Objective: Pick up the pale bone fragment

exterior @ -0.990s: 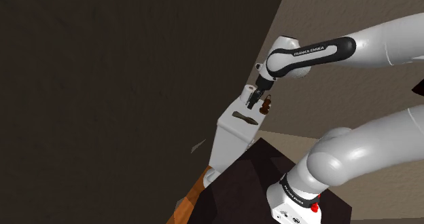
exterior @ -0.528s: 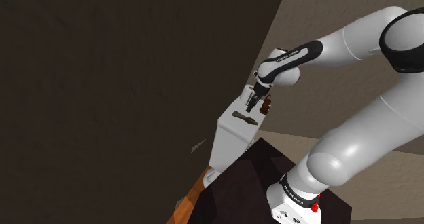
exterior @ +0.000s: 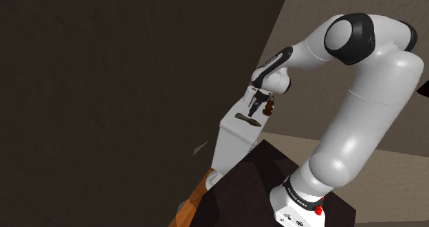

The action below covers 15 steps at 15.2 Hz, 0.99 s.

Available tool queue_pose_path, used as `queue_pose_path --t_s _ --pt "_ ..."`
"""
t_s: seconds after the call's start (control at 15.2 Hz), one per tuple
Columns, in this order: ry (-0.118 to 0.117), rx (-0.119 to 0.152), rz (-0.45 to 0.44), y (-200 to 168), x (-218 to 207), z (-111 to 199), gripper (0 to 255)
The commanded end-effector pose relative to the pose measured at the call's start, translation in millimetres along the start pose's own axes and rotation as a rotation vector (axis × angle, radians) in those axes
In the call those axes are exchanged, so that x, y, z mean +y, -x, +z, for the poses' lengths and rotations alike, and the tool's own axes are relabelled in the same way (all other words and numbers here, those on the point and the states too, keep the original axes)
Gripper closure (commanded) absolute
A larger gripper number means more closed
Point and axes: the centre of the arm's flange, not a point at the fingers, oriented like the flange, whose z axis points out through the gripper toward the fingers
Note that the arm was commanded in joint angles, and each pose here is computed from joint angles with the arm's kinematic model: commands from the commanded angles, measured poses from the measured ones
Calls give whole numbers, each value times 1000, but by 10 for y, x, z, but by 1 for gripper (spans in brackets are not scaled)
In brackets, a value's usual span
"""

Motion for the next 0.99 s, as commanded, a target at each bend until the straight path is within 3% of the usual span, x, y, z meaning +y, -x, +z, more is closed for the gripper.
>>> queue_pose_path --t_s 0.0,0.4,0.92 --pt "2 3 -1 -1 194 189 0" --pt "8 11 -4 -34 741 693 0" --pt "8 11 -4 -16 753 1093 0"
